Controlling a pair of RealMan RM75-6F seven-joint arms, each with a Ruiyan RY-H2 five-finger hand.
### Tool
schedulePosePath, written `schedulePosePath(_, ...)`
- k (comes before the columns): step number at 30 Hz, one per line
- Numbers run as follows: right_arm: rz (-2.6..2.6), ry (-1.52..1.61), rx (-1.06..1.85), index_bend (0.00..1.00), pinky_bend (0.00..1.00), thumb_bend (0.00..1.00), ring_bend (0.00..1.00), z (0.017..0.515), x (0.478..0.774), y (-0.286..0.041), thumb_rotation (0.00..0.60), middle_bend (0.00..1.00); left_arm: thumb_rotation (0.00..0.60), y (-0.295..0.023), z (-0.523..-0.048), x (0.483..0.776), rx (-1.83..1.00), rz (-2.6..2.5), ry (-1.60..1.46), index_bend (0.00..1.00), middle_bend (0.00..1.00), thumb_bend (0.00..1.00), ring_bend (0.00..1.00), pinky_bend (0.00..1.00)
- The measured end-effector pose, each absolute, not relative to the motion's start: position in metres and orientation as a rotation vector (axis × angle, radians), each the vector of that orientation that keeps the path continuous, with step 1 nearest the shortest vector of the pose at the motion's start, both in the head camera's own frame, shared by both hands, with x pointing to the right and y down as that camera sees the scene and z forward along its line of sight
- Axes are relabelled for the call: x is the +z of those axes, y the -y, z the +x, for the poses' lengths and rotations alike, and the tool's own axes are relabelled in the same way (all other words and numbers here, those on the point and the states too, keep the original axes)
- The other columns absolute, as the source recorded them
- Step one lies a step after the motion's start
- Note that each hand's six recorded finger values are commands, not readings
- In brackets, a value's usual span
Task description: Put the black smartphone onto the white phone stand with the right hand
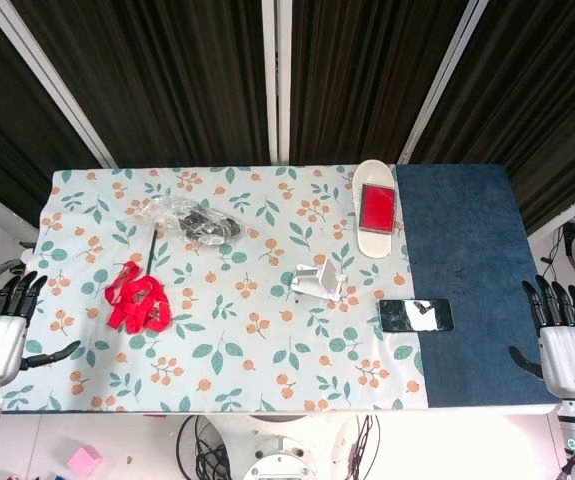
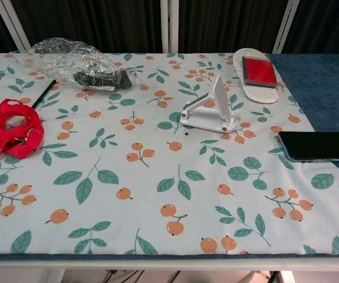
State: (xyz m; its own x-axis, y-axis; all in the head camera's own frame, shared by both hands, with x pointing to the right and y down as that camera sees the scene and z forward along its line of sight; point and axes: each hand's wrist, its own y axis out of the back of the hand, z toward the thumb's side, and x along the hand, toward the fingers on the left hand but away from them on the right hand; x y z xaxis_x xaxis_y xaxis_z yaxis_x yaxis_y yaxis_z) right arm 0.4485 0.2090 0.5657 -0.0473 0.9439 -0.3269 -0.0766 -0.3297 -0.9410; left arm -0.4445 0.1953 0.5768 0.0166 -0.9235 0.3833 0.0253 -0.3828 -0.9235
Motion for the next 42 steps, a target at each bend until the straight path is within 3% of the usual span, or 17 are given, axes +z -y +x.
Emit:
schedulePosePath(18, -1.425, 0.932, 1.555, 0.00, 0.00, 0.05, 0.00, 0.441, 0.574, -0.202, 0.600, 0.00, 0.206, -0.199, -0.447, 0.589, -1.496, -1.515, -0.959, 0.05, 0.05, 0.01, 0.05, 0.17)
schedulePosePath(28, -1.572, 0.712, 1.645, 0.00, 0.00, 0.05, 0.00, 0.417, 0.611, -0.179, 0.600, 0.00, 0.207, -0.203, -0.448, 0.595, -1.489, -1.540, -0.974, 0.05, 0.05, 0.01, 0.05, 0.17)
schedulePosePath(42, -1.797, 0.546, 1.670, 0.00, 0.00, 0.05, 0.00, 0.347, 0.666, -0.150, 0.600, 0.00, 0.206, -0.205, -0.452, 0.592, -1.498, -1.527, -0.962, 0.05, 0.05, 0.01, 0.05, 0.17)
